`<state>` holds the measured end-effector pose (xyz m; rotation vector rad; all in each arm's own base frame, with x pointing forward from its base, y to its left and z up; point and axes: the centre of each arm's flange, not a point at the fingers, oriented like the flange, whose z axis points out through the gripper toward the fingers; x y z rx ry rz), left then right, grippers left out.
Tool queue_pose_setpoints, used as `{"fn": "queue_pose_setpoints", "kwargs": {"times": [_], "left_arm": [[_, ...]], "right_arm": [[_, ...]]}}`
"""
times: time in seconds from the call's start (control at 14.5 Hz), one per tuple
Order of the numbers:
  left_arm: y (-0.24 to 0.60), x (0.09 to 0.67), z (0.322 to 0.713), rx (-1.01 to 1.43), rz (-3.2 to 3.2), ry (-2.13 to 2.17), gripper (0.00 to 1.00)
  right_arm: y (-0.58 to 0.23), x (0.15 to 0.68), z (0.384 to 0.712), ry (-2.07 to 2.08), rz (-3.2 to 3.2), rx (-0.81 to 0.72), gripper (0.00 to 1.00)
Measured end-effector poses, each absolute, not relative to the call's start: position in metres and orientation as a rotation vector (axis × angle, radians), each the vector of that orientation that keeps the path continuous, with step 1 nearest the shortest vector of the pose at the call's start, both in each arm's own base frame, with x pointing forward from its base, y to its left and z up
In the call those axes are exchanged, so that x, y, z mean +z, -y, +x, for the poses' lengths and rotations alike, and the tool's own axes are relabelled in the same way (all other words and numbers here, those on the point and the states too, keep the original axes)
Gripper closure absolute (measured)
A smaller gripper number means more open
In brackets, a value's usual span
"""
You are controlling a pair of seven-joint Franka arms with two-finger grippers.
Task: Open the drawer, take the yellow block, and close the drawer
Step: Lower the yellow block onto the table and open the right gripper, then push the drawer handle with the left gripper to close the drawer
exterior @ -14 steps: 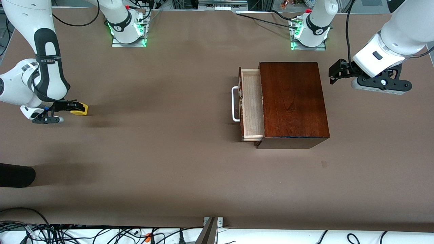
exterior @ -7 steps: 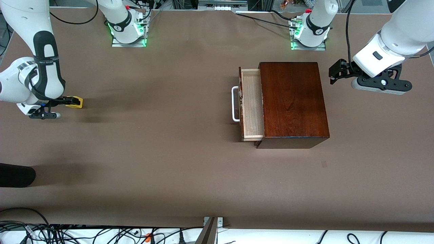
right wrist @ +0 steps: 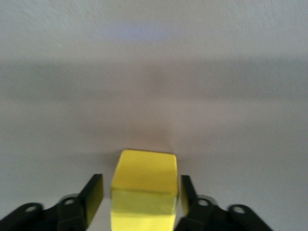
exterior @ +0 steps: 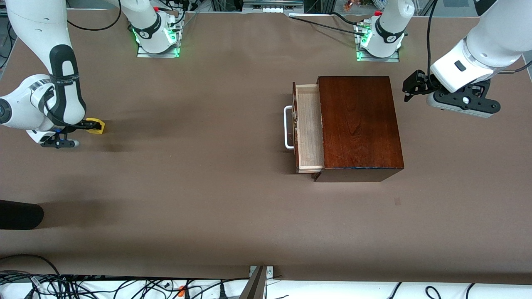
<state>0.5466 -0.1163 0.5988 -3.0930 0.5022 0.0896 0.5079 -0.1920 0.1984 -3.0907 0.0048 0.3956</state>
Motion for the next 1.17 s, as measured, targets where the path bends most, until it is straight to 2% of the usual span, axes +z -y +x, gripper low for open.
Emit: {"fn": "queue_pose_setpoints", "kwargs": {"times": [0.14, 0.35, 0.55, 0.9, 1.17], "left_arm": [[0.124, 0.591, 0.547, 0.122, -3.058, -0.717, 0.0], [0.169, 0.553, 0.552, 0.231, -3.055, -0.988, 0.0], [0.23, 0.516, 0.551, 0.304, -3.046, -1.176, 0.0], [0.317, 0.475, 0.553, 0.137, -2.898, -1.732, 0.0], [0.376, 0.424, 0.554, -0.012, -2.725, -2.078, 0.0]], "right_arm": [[0.186, 0.213, 0.525, 0.016, -3.1, 0.341, 0.01], [0.173, 0.263, 0.557, -0.044, -3.062, 0.274, 0.0], [0.161, 0.337, 0.593, -0.138, -3.03, 0.213, 0.0], [0.131, 0.459, 0.632, -0.259, -3.061, 0.167, 0.0], [0.108, 0.502, 0.643, -0.346, -3.095, 0.098, 0.0]]}}
